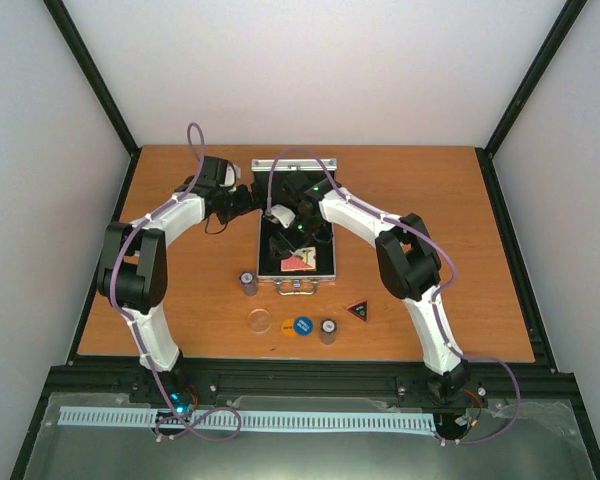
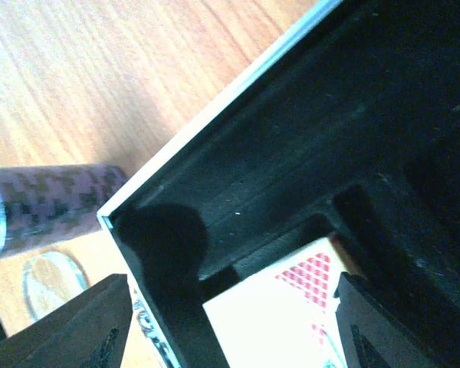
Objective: Pack up texas hold em set
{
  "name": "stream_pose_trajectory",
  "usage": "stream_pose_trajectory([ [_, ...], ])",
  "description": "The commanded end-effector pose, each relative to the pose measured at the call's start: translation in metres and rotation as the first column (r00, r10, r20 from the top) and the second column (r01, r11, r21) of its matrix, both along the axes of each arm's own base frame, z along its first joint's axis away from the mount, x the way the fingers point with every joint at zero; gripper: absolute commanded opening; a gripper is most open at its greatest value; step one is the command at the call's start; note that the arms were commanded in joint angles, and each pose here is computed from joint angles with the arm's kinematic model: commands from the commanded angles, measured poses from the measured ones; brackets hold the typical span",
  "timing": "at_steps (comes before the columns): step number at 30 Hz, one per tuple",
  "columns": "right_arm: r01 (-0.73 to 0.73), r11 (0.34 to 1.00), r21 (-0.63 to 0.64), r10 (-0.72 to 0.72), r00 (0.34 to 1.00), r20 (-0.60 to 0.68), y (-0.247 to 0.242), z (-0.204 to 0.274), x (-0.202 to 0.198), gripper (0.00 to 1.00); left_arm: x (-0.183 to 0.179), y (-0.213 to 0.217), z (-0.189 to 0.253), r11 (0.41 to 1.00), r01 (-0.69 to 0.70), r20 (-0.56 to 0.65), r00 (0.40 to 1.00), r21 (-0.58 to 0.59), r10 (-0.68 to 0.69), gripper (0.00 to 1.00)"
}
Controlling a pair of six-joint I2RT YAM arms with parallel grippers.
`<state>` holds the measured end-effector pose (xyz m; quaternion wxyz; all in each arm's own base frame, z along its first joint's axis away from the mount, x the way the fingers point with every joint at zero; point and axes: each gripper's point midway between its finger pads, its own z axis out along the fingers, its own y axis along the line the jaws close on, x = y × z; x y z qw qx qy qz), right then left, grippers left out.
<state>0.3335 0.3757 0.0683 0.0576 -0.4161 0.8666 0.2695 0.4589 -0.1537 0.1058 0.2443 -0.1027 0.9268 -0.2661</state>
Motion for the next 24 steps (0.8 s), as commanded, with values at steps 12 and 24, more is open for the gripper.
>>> stream_pose_trajectory([
  [12, 0.108, 0.993, -0.055, -0.094, 0.973, 0.212, -0.01, 0.046, 0.015, 0.75, 0.005, 0.003, 0.016, 1.0, -0.005, 0.039, 0.999, 0.012, 0.004, 0.99],
  [24, 0.194, 0.958, -0.211, -0.17, 0.977, 0.129, -0.06, 0.015, -0.024, 0.77, 0.005, 0.003, 0.014, 1.0, 0.0, 0.037, 0.999, 0.02, -0.001, 0.99],
])
